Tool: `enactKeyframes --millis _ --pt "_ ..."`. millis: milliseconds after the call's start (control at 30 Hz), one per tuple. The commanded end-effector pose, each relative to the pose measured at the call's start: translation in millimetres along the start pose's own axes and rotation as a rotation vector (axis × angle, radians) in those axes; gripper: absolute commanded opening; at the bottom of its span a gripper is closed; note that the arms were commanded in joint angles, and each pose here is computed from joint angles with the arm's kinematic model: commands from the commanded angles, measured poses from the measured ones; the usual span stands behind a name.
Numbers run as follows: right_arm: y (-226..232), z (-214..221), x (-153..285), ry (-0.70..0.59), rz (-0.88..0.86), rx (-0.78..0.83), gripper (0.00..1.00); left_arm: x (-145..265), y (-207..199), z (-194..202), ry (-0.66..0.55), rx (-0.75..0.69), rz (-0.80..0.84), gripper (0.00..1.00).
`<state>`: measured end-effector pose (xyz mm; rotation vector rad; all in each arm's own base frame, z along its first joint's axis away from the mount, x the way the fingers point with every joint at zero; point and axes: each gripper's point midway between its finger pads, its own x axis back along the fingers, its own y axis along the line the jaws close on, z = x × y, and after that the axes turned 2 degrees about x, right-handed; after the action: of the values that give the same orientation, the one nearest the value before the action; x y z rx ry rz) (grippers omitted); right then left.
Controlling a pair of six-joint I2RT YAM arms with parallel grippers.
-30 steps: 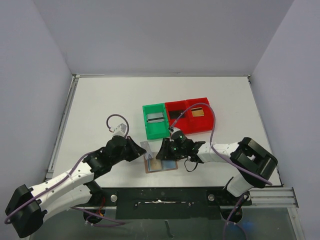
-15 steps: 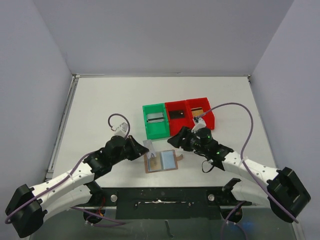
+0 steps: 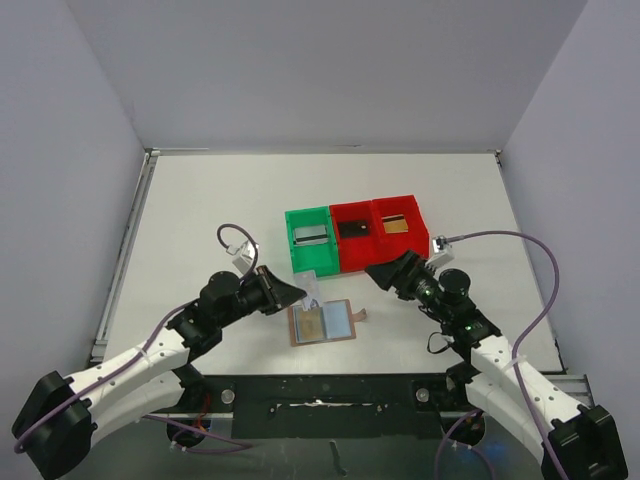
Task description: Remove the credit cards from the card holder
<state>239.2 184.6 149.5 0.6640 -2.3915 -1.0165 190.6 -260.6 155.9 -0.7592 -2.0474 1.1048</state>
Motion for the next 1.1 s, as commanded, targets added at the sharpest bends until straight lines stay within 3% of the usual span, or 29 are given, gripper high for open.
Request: enactKeyframes --millis 0,233,433,833,1067 --pt "20 -15 -3 0.017 -0.014 -0.147 0.98 4 -39 -15 -0.025 0.009 0.186 0.00" --pt "44 -25 6 -0.099 -0.237 -0.189 0.98 7 -42 -22 -0.034 0.026 0.215 0.00" --pt "72 -9 8 0.026 -0.397 -0.119 0.99 6 -53 -19 -0.003 0.023 0.270 0.00" --pt "119 22 -9 0.256 -0.564 -0.026 0.77 1 -79 -13 0.080 -0.011 0.380 0.00" --pt "128 39 -16 0.318 -0.590 -0.029 0.65 7 -85 -10 0.099 -0.029 0.410 0.00"
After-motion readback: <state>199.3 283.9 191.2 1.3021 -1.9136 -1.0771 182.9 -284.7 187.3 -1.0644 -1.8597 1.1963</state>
